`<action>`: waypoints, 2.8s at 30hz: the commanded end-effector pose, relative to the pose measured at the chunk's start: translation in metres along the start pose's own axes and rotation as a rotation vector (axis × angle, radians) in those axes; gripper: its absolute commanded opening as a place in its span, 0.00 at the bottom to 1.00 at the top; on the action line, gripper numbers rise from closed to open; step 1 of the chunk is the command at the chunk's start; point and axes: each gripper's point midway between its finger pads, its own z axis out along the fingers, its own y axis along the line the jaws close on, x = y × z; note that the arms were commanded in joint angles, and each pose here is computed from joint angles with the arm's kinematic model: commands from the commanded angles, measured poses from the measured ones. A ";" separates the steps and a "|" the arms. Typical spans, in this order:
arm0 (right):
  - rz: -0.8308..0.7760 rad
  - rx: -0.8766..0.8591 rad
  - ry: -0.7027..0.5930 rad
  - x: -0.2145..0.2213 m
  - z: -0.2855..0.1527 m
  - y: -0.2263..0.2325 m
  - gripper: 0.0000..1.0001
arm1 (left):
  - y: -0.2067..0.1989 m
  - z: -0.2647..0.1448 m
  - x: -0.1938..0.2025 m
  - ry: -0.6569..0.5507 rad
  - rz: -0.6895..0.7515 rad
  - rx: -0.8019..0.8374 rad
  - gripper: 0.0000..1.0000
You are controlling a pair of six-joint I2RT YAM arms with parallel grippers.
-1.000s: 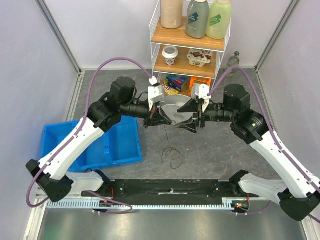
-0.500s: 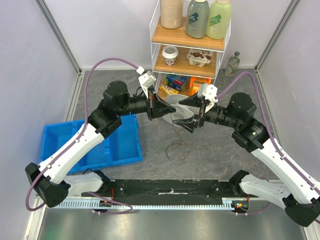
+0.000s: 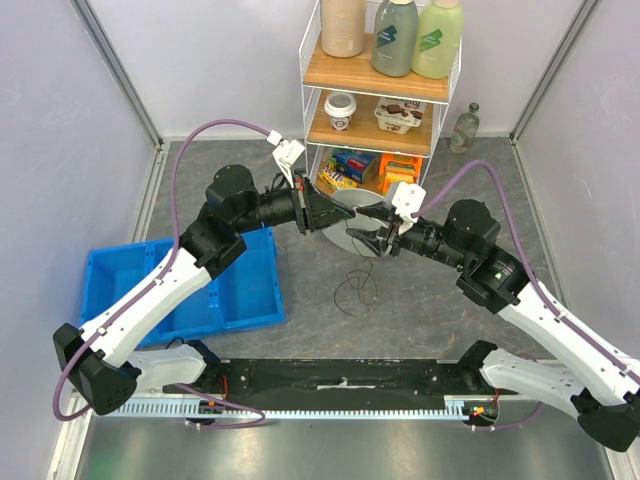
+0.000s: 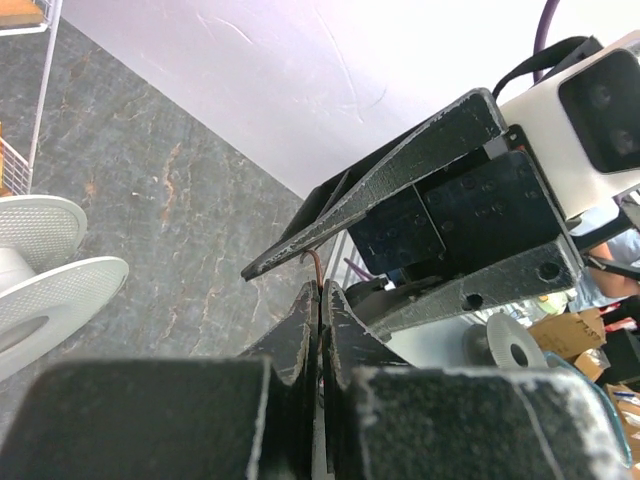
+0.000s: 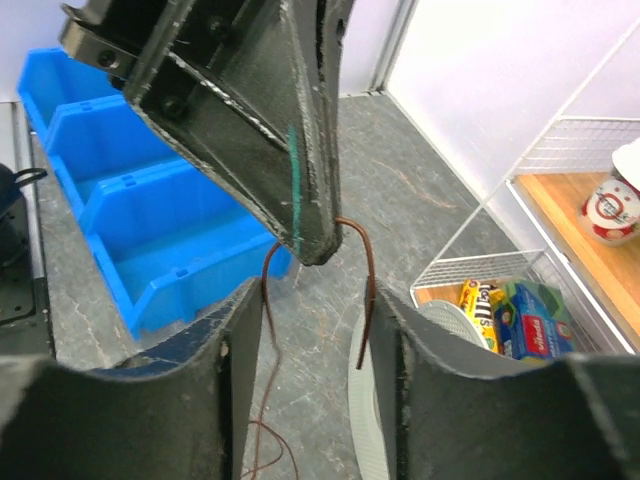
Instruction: Wrap the cables
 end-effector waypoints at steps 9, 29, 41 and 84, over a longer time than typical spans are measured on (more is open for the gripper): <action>-0.061 0.125 -0.034 -0.016 -0.001 -0.023 0.64 | 0.015 0.002 -0.016 -0.097 -0.130 -0.107 0.02; -0.106 0.228 -0.019 -0.011 0.012 -0.040 0.58 | 0.030 0.003 -0.016 -0.107 -0.242 -0.198 0.02; -0.119 0.191 0.001 -0.003 0.012 -0.034 0.37 | 0.017 -0.002 -0.011 -0.092 -0.232 -0.140 0.02; -0.201 0.057 0.067 0.008 0.003 -0.012 0.98 | 0.019 -0.001 -0.010 -0.077 -0.138 -0.133 0.02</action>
